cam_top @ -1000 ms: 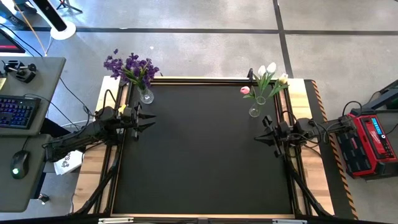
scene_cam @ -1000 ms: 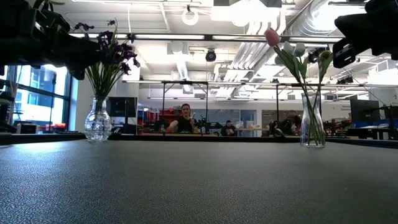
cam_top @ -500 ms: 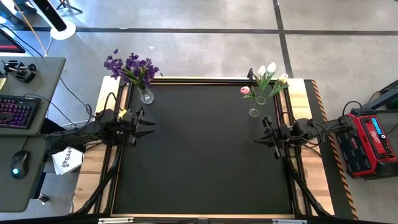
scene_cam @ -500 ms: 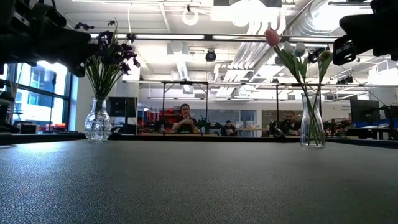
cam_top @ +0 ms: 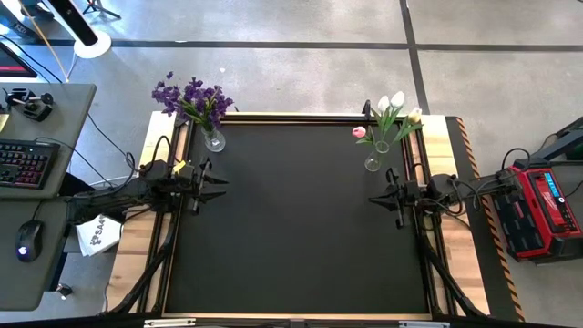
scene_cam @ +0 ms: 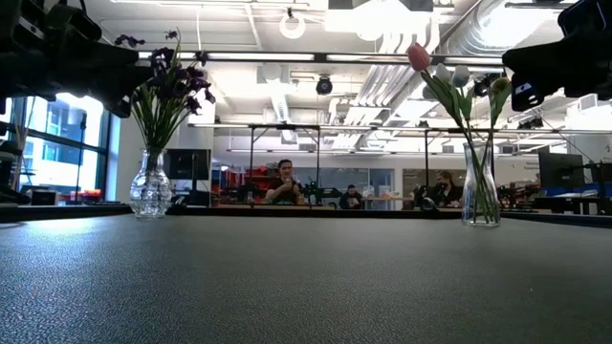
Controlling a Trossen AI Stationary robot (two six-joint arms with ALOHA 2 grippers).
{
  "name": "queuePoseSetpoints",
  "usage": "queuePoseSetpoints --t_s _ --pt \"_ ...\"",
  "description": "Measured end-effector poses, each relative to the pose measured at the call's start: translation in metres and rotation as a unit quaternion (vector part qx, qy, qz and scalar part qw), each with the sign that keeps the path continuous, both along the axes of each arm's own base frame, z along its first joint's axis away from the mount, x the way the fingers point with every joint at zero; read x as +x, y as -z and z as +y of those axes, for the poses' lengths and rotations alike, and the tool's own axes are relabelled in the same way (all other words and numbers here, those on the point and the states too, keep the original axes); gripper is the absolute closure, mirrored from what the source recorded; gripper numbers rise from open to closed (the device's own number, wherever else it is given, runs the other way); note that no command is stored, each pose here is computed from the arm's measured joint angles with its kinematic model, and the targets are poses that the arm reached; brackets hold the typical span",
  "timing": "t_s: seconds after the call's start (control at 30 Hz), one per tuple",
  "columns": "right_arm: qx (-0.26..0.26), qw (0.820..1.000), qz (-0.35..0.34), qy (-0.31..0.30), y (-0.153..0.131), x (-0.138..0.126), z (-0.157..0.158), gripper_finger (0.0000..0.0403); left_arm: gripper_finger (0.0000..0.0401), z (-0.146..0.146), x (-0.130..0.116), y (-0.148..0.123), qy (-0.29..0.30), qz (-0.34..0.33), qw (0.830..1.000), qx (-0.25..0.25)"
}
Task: Sort flowers into vase by color
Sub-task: Return to Home Position
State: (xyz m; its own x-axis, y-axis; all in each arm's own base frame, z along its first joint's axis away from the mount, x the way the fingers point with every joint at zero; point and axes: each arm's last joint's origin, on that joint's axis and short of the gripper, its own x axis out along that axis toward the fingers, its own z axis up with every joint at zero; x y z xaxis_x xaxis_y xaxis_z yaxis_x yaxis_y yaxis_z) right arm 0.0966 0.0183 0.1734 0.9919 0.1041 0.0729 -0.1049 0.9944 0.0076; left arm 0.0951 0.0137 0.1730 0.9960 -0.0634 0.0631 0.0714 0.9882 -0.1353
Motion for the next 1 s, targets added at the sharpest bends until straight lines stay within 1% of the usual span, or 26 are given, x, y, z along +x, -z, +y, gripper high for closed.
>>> queuePoseSetpoints --t_s 0.13,0.5,0.7,1.0 --pt "0.000 1.000 0.000 0.000 0.000 0.000 0.000 0.0403 0.0260 0.000 0.000 0.000 0.001 0.001 1.000 0.000" --pt "0.002 1.000 -0.011 -0.005 -0.002 -0.002 -0.001 0.0403 0.0260 -0.008 0.001 0.000 0.038 -0.001 0.999 0.000" --pt "0.000 1.000 -0.002 0.015 0.000 -0.001 -0.004 0.0403 0.0260 -0.011 0.001 0.000 0.054 0.000 0.999 0.000" --pt "-0.003 0.997 0.016 0.076 0.004 0.000 -0.016 0.0403 0.0260 -0.011 0.001 0.000 0.055 -0.001 0.999 0.000"
